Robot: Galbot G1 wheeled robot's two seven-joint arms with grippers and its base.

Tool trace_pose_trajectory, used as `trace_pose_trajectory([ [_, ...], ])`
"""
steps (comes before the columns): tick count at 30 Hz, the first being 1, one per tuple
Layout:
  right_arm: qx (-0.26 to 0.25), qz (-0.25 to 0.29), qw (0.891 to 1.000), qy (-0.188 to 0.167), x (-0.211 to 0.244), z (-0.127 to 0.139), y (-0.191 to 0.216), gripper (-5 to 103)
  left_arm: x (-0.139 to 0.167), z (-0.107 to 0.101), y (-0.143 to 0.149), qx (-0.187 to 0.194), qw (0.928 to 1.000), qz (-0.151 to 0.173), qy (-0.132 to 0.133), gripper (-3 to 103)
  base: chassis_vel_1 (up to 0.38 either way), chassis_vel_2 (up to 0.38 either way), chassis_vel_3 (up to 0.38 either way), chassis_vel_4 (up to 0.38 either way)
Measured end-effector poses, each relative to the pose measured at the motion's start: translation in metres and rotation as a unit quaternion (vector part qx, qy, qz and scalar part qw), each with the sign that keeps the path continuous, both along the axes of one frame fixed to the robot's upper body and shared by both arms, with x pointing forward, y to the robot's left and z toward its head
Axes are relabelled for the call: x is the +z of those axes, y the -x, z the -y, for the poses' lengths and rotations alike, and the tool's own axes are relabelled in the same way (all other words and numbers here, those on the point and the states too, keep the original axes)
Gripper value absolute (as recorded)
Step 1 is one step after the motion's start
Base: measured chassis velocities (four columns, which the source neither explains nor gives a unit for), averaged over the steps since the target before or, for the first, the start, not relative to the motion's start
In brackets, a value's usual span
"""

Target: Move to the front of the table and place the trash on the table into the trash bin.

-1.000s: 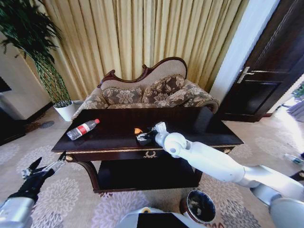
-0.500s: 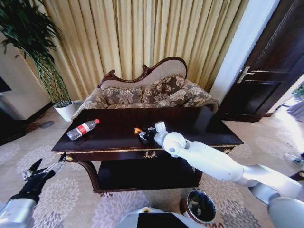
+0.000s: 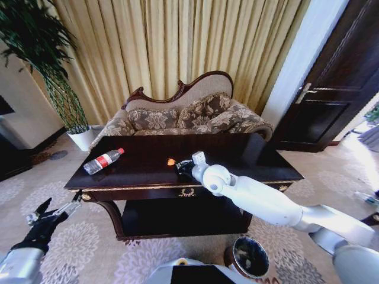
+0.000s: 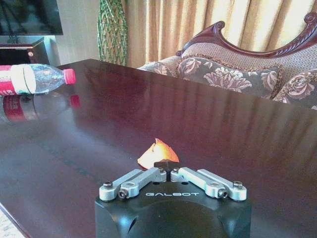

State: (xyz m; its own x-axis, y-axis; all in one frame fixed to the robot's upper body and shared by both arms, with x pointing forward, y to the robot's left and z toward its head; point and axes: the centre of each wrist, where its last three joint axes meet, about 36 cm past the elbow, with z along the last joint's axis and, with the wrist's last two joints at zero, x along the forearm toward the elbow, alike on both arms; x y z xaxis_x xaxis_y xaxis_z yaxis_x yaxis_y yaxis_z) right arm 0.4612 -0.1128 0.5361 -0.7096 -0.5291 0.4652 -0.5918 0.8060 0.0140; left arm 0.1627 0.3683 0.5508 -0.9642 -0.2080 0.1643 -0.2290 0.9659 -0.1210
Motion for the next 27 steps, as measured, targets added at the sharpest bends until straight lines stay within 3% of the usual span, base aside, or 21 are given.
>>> trace_pose_trajectory([
  [6,-0.004,0.000,1.000,-0.007,0.002,0.004,0.003,-3,-0.001,0.000,0.000,0.000,1.0000,0.000,0.002,100,0.000,0.000,0.000,0.000],
  [9,-0.005,-0.001,1.000,-0.012,0.003,0.008,0.004,13,-0.001,0.001,0.000,-0.002,1.0000,0.000,0.003,100,0.000,0.000,0.000,0.000],
  [12,-0.006,-0.001,1.000,-0.012,0.003,0.010,0.005,18,-0.001,0.001,-0.001,-0.002,1.0000,0.000,0.003,100,0.000,0.000,0.000,0.000],
  [21,0.002,-0.002,1.000,-0.015,0.004,0.005,0.004,56,-0.001,0.001,0.000,-0.001,1.0000,0.001,0.004,100,0.000,0.000,0.000,0.000],
  [23,0.004,-0.001,1.000,-0.015,0.005,0.003,0.003,56,-0.001,0.001,0.000,0.000,1.0000,0.002,0.003,100,0.000,0.000,0.000,0.000],
  [25,0.009,0.002,1.000,-0.016,0.007,-0.005,0.000,73,-0.001,0.001,0.000,0.001,1.0000,0.007,0.001,100,0.000,0.000,0.000,0.000],
  [27,0.009,0.003,1.000,-0.015,0.007,-0.008,-0.001,78,-0.001,0.001,0.000,0.002,1.0000,0.008,0.001,100,0.000,0.000,0.000,0.000],
])
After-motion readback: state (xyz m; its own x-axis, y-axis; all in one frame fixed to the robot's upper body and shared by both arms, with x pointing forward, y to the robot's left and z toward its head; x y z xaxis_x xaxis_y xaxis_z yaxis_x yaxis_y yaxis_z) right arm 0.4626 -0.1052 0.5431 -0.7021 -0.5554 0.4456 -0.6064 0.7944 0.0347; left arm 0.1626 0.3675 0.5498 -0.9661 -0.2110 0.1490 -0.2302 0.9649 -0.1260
